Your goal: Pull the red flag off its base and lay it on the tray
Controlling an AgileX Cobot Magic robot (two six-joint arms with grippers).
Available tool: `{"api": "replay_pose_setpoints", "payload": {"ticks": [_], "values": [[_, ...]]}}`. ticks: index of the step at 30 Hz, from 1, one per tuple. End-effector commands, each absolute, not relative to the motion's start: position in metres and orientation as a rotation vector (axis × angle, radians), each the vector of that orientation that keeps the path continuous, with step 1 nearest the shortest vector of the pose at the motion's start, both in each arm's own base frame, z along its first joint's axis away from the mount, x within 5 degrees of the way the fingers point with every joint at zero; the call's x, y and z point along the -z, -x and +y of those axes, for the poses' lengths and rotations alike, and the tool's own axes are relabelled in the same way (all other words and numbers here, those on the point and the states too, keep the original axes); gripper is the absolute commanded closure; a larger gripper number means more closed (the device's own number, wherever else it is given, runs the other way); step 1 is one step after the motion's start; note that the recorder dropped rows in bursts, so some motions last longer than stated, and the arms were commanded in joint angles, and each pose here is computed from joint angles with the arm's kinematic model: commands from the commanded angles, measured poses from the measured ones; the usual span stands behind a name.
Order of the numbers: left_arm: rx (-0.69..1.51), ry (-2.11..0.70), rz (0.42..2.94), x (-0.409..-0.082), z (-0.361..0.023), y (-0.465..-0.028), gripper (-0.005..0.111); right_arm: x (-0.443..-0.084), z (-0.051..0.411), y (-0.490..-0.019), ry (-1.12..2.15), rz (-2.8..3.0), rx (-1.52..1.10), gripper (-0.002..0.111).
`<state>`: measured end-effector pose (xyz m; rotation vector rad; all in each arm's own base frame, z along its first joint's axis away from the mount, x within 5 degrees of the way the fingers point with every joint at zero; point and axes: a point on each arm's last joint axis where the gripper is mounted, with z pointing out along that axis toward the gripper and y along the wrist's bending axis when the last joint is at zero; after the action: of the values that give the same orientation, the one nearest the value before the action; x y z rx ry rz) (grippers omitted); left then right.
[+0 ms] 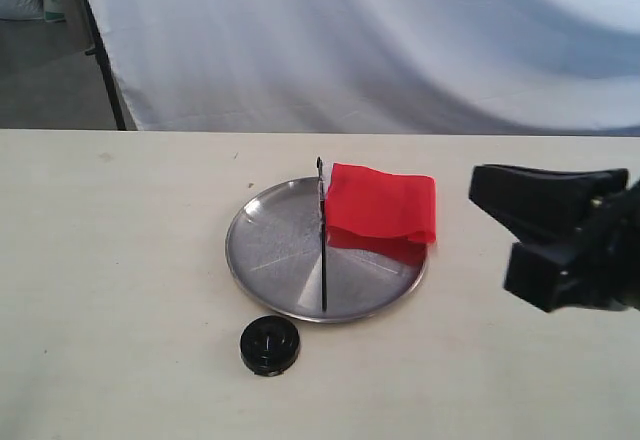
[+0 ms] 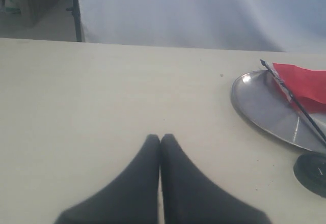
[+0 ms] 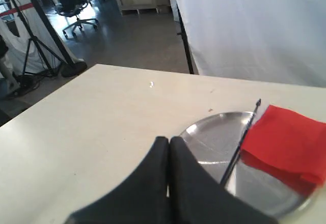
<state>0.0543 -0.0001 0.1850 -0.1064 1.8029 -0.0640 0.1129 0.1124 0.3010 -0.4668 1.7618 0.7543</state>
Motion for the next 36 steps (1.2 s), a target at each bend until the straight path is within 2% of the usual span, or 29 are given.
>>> {"api": "replay_pose_setpoints", "payload": {"ticks": [1, 7, 11, 22, 26, 30, 34, 36], "values": [[0.072, 0.116, 1.801, -0.184, 0.000, -0.054, 0.107, -0.299, 0.092, -0.097, 0.417, 1.844, -0.733, 0.109], [0.072, 0.116, 1.801, -0.184, 0.000, -0.054, 0.107, -0.272, 0.071, -0.075, 0.375, 1.821, -0.784, 0.109], [0.072, 0.116, 1.801, -0.184, 0.000, -0.054, 0.107, -0.259, 0.062, -0.061, 0.183, 1.846, -1.001, 0.109], [0.072, 0.116, 1.801, -0.184, 0.000, -0.054, 0.107, -0.264, 0.046, -0.046, 0.201, 1.692, -1.028, 0.109], [0.072, 0.116, 1.801, -0.184, 0.000, -0.054, 0.107, -0.260, 0.045, -0.046, 0.372, 1.643, -0.847, 0.109], [0.072, 0.116, 1.801, -0.184, 0.000, -0.054, 0.107, -0.238, 0.048, -0.048, 0.575, 1.588, -0.652, 0.109], [0.072, 0.116, 1.801, -0.184, 0.000, -0.054, 0.107, -0.208, 0.050, -0.050, 0.587, 1.578, -0.649, 0.109], [0.072, 0.116, 1.801, -0.184, 0.000, -0.054, 0.107, -0.206, 0.050, -0.050, 0.580, 1.545, -0.656, 0.109]]}}
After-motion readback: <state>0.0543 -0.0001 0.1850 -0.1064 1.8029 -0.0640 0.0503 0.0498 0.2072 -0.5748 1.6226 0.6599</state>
